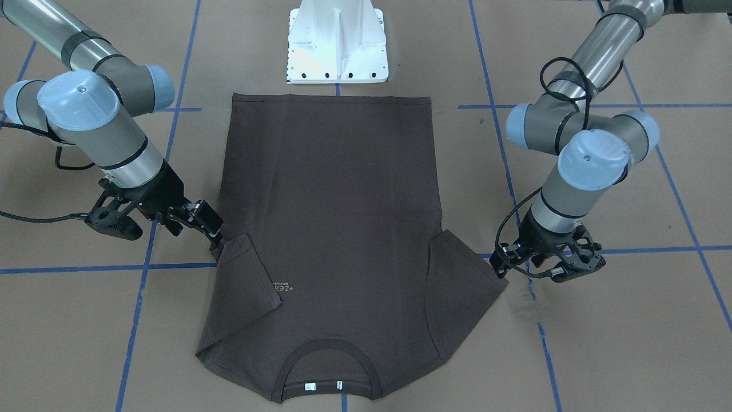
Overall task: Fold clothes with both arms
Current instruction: 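Grasp the sleeve nearest the left gripper and fold it inward while right gripper holds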
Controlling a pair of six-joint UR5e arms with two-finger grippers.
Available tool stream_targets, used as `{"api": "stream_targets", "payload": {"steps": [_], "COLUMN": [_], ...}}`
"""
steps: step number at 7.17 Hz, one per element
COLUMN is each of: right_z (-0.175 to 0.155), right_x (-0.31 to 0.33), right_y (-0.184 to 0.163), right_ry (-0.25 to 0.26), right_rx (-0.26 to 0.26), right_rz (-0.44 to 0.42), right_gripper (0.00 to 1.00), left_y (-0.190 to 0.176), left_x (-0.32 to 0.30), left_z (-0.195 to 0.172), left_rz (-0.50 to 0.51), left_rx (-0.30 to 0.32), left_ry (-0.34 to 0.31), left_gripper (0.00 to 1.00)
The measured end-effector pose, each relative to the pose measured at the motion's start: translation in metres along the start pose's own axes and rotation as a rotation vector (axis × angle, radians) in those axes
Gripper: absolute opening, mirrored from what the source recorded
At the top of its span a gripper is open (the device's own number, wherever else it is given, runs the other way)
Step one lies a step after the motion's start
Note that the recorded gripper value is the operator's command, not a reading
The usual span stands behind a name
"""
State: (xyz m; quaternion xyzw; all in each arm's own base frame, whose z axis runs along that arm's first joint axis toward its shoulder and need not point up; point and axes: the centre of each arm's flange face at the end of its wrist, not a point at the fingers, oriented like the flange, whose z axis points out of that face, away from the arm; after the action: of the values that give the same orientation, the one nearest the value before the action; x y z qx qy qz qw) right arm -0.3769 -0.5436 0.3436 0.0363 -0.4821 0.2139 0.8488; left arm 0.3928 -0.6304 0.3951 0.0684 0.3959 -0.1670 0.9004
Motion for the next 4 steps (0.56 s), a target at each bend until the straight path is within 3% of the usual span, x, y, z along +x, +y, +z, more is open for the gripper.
{"api": "stream_targets", "payload": {"steps": [2,4], "right_z": [0.0,0.001], "right_x": [0.0,0.0], "right_y": [0.001,0.002], "right_ry": [-0.001,0.0], "right_rx": [0.0,-0.002], "right_rz": [-0.001,-0.002], "right_gripper": [1.0,1.0], "left_y": [0.001,0.011], "left_x": [0.0,0.004], "left_z": [0.026,0.037], "left_rz": [0.011,0.024], "left_rx": [0.029,0.021], "left_ry": [-0.01,-0.01], "left_gripper": [0.83,0.75]}}
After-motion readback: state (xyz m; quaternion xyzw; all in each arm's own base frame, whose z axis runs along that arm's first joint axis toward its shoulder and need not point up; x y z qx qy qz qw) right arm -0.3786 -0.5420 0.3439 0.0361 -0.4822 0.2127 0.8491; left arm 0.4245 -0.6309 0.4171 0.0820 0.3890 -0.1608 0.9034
